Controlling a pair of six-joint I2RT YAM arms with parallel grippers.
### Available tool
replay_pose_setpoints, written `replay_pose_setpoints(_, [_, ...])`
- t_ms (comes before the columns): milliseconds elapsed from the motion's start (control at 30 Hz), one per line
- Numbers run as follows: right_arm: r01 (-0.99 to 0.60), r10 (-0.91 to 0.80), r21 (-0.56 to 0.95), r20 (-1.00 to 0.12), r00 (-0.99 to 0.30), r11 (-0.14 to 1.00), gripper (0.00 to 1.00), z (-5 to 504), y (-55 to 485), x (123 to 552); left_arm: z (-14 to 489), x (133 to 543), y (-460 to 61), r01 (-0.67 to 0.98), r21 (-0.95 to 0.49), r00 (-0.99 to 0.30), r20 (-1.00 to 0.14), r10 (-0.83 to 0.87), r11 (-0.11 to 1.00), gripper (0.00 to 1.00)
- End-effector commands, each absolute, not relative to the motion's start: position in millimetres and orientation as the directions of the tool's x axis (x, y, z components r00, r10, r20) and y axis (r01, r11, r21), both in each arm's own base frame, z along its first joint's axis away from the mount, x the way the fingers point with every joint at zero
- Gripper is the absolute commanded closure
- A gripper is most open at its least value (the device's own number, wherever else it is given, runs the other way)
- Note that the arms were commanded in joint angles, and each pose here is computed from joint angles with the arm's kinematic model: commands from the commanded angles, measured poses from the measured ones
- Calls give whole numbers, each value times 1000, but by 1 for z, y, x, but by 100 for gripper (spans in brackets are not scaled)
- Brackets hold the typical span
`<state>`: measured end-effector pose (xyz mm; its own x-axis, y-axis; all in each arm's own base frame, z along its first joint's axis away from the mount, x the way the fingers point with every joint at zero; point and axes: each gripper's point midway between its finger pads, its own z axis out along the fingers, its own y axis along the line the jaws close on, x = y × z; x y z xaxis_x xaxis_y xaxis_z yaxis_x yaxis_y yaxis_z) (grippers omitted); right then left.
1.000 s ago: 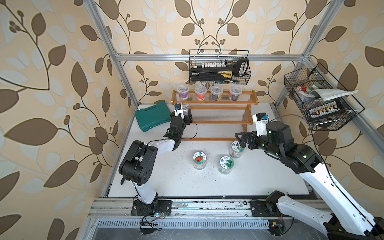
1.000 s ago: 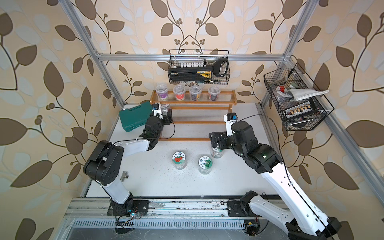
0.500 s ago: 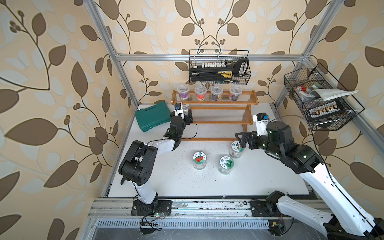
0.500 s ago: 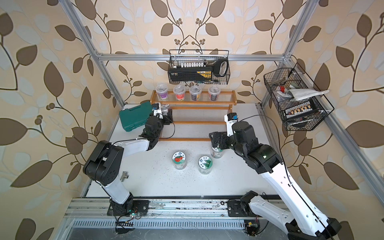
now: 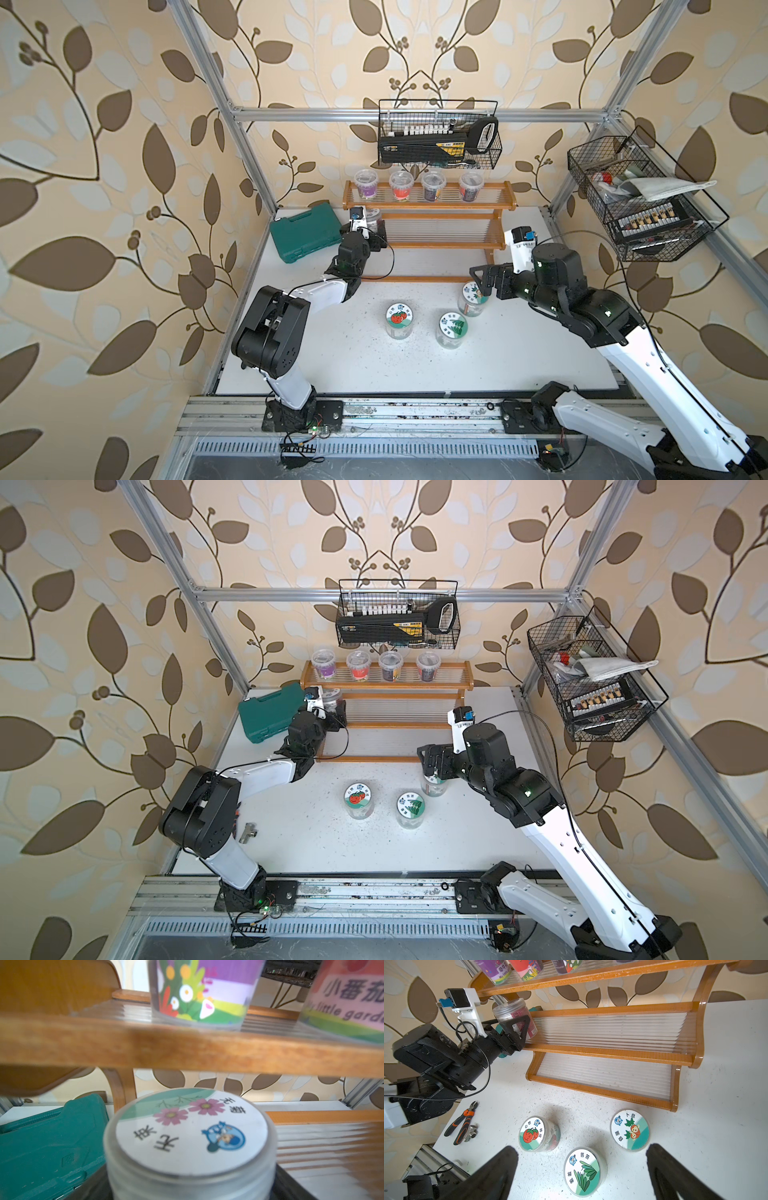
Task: Place the seed container on the shelf
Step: Place the seed jar on the shelf.
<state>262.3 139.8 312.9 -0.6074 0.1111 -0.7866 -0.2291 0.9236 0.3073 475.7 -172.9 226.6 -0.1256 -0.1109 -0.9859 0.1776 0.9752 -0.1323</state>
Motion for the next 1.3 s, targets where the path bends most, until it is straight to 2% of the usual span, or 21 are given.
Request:
replay_pose_setpoints(0, [-237, 110, 311, -787, -607, 921, 1, 310, 140, 262, 255, 471, -168, 162, -142, -59, -989, -134, 977, 8])
replay_pose_setpoints(467, [-236, 107, 309, -786, -608, 921, 1, 308, 139, 262, 255, 468, -163, 138, -134, -63, -990, -127, 981, 7])
replay_pose_setpoints(900, [-237, 108, 312, -784, -612, 920, 1, 306, 139, 263, 255, 491, -165, 102, -99, -68, -993, -93, 990, 8])
replay_pose_setpoints(1267, [-235, 108, 312, -782, -614, 921, 1, 304, 137, 264, 252, 496, -165, 92, -84, -85, -993, -76, 992, 2])
